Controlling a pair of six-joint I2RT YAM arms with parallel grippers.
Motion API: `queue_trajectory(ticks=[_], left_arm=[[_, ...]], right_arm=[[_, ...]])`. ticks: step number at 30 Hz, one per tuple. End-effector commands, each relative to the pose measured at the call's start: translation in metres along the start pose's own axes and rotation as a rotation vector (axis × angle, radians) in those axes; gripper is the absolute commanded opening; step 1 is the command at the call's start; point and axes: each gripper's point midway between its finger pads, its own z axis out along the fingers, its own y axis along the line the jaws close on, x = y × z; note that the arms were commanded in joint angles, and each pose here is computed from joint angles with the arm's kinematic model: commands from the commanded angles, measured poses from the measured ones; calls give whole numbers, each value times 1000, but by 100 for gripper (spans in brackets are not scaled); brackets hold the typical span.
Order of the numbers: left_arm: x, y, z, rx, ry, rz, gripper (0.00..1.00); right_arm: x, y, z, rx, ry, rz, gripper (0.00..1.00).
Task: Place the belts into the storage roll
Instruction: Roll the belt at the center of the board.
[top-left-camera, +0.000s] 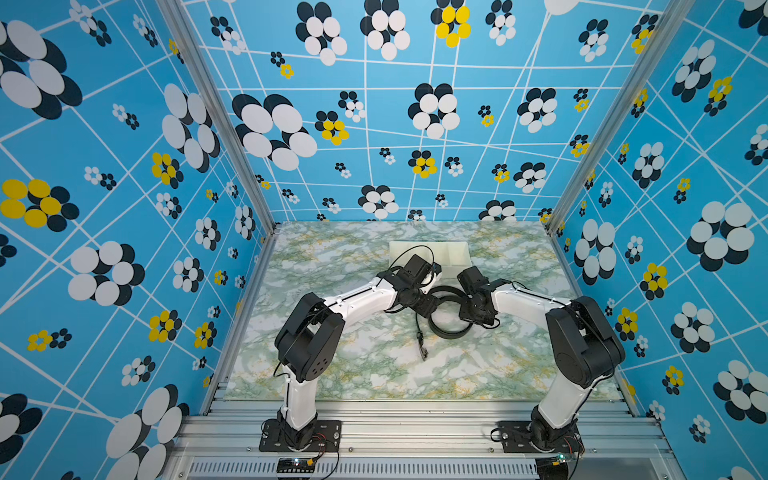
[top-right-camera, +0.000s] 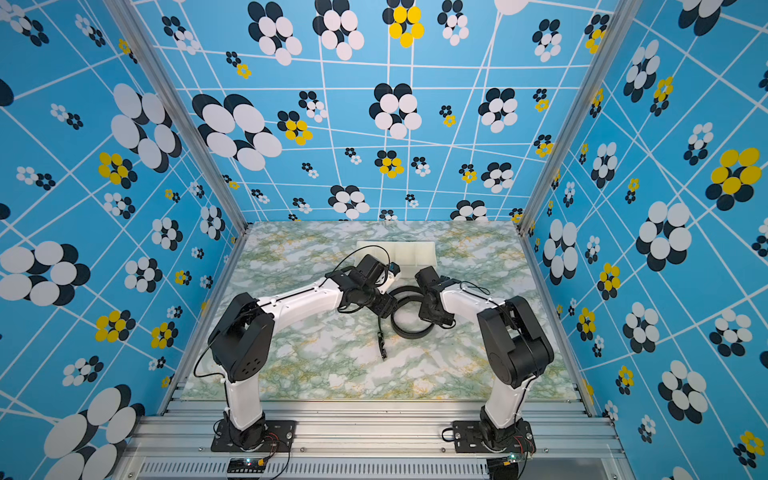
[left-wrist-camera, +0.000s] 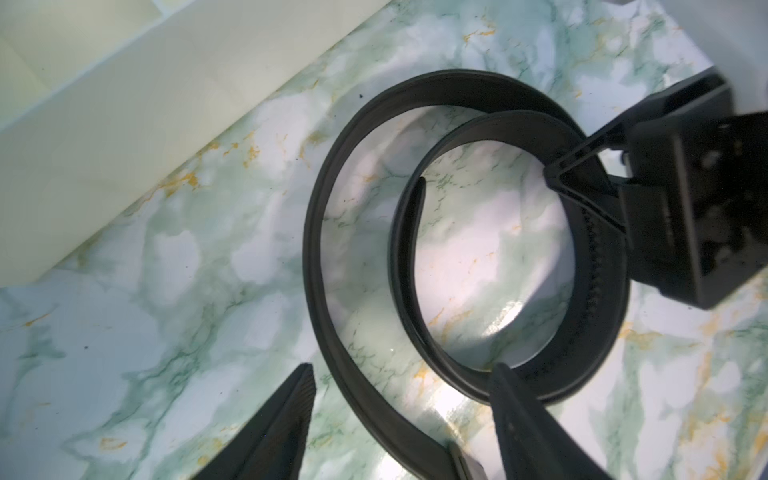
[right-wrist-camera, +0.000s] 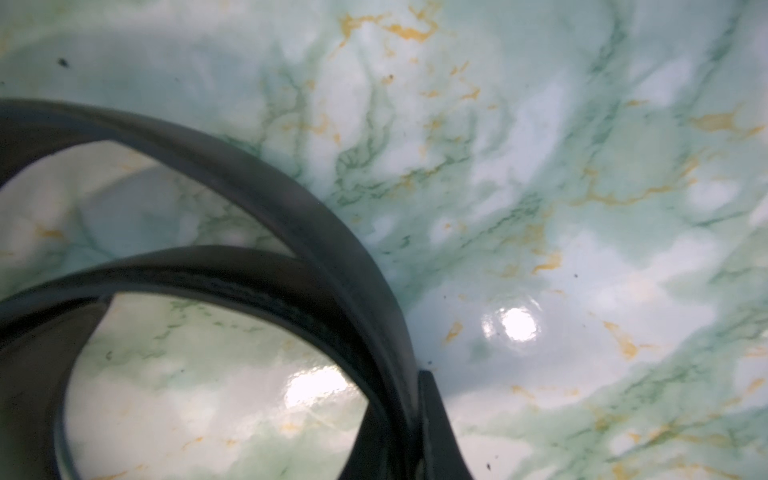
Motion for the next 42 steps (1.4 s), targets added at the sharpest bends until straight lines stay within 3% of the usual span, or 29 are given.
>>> queue_trajectory(ticks=[1, 10, 15, 28, 37, 42], left_arm=[[9, 15, 6, -123, 60, 70, 70], [14, 13, 17, -102, 88, 93, 71], [27, 32, 25, -187, 165, 92, 71], [32, 60, 11, -337, 176, 67, 71], [18, 38, -8, -334, 26, 154, 71], [22, 49, -13, -386, 30, 143, 72]], right_arm=[[3, 36, 15, -125, 11, -8, 0], [8, 47, 17, -133, 12, -19, 0], [7, 48, 15, -135, 2, -15, 0], [12, 54, 18, -136, 20, -27, 0], [15, 57, 21, -135, 34, -36, 0], [15, 58, 21, -135, 35, -39, 0]])
